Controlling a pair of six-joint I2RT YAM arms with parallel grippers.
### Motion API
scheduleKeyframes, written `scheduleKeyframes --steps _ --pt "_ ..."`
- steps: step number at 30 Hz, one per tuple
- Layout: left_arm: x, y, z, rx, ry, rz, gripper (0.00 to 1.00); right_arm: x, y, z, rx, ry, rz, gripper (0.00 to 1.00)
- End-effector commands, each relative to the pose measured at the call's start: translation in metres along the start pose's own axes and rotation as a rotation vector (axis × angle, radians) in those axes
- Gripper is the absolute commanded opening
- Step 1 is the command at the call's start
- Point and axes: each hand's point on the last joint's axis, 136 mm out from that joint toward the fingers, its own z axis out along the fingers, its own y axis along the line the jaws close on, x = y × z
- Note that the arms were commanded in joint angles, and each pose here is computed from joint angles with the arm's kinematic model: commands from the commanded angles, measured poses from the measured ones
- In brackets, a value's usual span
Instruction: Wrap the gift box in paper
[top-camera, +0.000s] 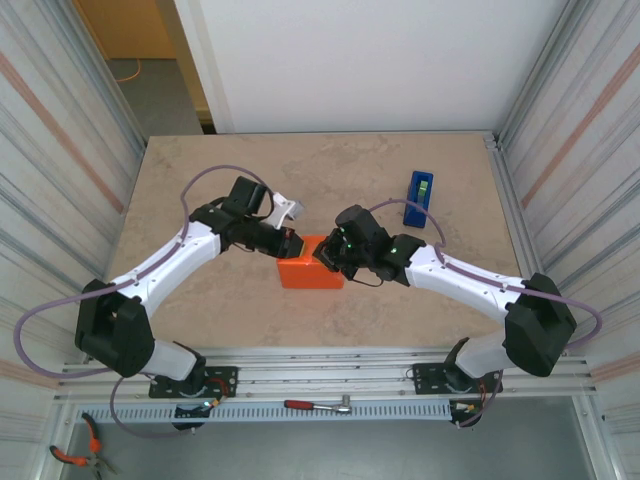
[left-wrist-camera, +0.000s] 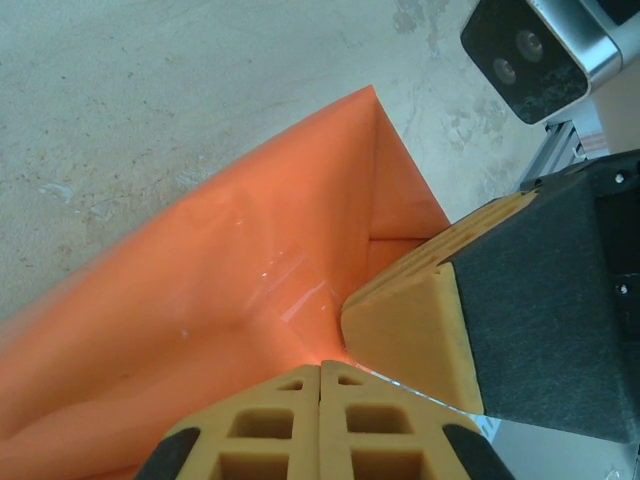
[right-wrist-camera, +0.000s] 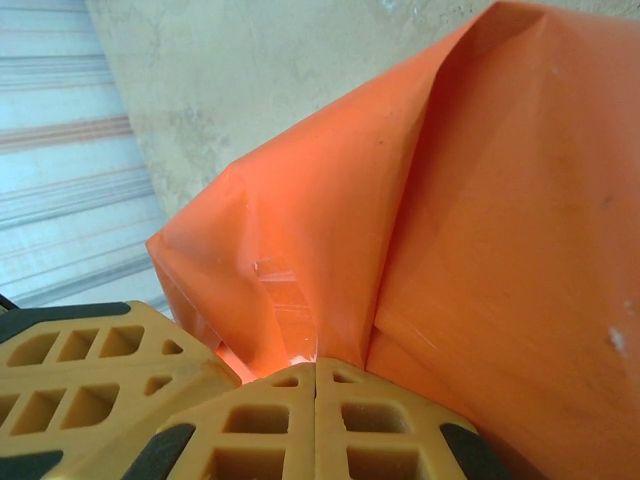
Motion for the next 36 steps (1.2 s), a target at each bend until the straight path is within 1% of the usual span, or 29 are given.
scheduleKeyframes --steps 1,10,16,21,25,36 --pt "0.002 -0.009 -0.003 0.014 -0.004 0.037 0.0 0.002 -0.087 0.005 0.302 -0.017 0.065 0.0" --pt "0.006 0.0 0.003 -0.012 0.018 0.035 0.0 0.003 -0.088 0.004 0.303 -0.017 0.066 0.0" --pt "-0.012 -0.006 -0.004 -0.023 -0.019 0.065 0.0 0.003 -0.089 0.005 0.303 -0.017 0.068 0.0" --pt "-0.017 -0.004 -0.004 -0.027 -0.016 0.069 0.0 0.003 -0.089 0.005 0.302 -0.016 0.069 0.0" --pt "-0.014 0.003 0.0 -0.037 -0.002 0.056 0.0 0.003 -0.089 0.005 0.301 -0.017 0.069 0.0" --pt "0.009 0.019 0.011 -0.055 0.05 0.015 0.0 0.003 -0.086 0.004 0.294 -0.017 0.062 0.0"
